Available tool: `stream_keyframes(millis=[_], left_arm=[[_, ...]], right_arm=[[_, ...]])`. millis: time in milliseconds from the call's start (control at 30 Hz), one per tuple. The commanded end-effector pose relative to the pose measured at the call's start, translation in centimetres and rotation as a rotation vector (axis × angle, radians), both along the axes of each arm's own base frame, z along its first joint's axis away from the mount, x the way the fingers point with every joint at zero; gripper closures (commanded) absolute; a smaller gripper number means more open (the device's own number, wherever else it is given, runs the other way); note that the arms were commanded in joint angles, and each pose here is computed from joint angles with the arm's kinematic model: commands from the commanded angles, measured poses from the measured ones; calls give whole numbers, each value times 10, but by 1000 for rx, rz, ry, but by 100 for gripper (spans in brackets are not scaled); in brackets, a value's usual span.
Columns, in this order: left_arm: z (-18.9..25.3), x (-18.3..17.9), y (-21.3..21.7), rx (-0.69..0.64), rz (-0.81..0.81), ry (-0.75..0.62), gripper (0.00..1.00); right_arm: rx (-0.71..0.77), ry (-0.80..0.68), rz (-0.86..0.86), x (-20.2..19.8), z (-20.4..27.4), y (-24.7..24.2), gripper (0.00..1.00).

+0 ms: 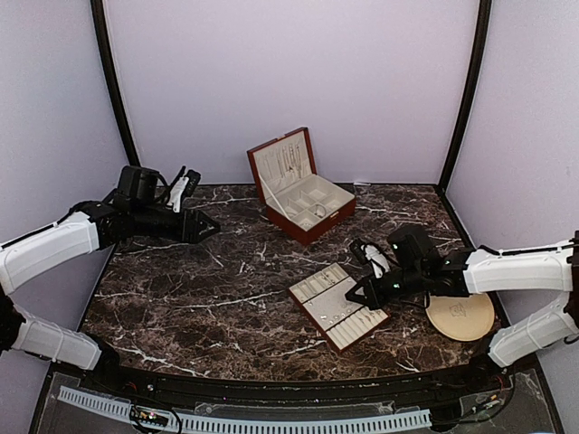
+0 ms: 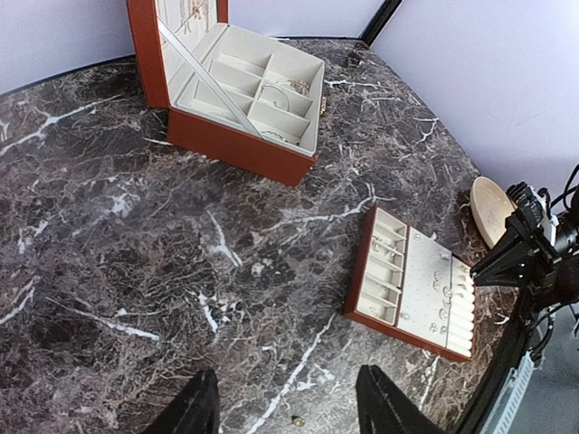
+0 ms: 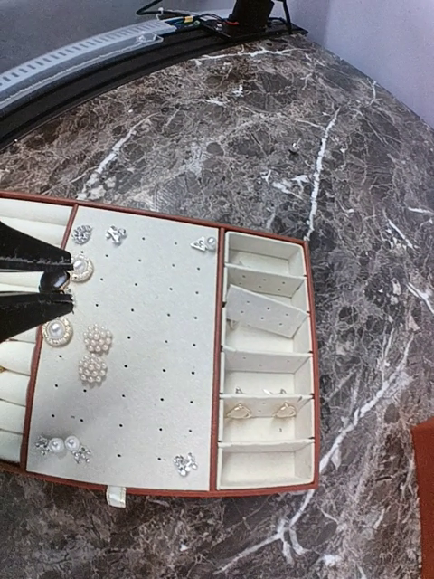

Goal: Organize the mixed jewelry
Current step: Insert the earring into the earring holder.

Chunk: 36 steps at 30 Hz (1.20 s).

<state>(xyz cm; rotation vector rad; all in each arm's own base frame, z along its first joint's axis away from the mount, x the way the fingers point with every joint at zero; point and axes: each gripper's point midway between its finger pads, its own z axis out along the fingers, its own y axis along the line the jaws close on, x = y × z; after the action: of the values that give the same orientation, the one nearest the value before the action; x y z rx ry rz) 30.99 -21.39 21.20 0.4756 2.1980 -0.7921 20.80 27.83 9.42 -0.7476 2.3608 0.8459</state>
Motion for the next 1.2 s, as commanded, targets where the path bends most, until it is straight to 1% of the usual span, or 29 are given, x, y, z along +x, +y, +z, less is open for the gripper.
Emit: stream_keyframes(millis=[0, 167, 367, 500, 633, 767, 933, 1067, 1167], left_arm=[[-4, 9, 10, 81, 17, -74, 46], [-11, 5, 11, 100, 2, -59, 46], [-13, 1, 12, 104, -3, -54, 46], [-13, 0, 11, 103, -10, -52, 46], [-15, -1, 10, 101, -17, -43, 46], [-13, -3, 9, 90, -29, -43, 46], [-1, -16, -7, -3, -123, -60, 46], [15, -35, -28, -140, -263, -61, 46], [22, -44, -37, -199, -332, -55, 46]], right_arm=[[-19, 63, 9, -4, -1, 0, 97], [-79, 118, -3, -2, -10, -5, 97], [-86, 214, -43, 4, -17, -15, 96], [-97, 249, -56, 8, -18, -19, 96], [-81, 296, -56, 10, -18, -20, 96], [-32, 342, -48, 11, -14, -23, 96], [84, 363, 28, 7, 7, -18, 96], [184, 371, 102, 0, 24, -11, 96], [231, 350, 128, 0, 36, -6, 95]])
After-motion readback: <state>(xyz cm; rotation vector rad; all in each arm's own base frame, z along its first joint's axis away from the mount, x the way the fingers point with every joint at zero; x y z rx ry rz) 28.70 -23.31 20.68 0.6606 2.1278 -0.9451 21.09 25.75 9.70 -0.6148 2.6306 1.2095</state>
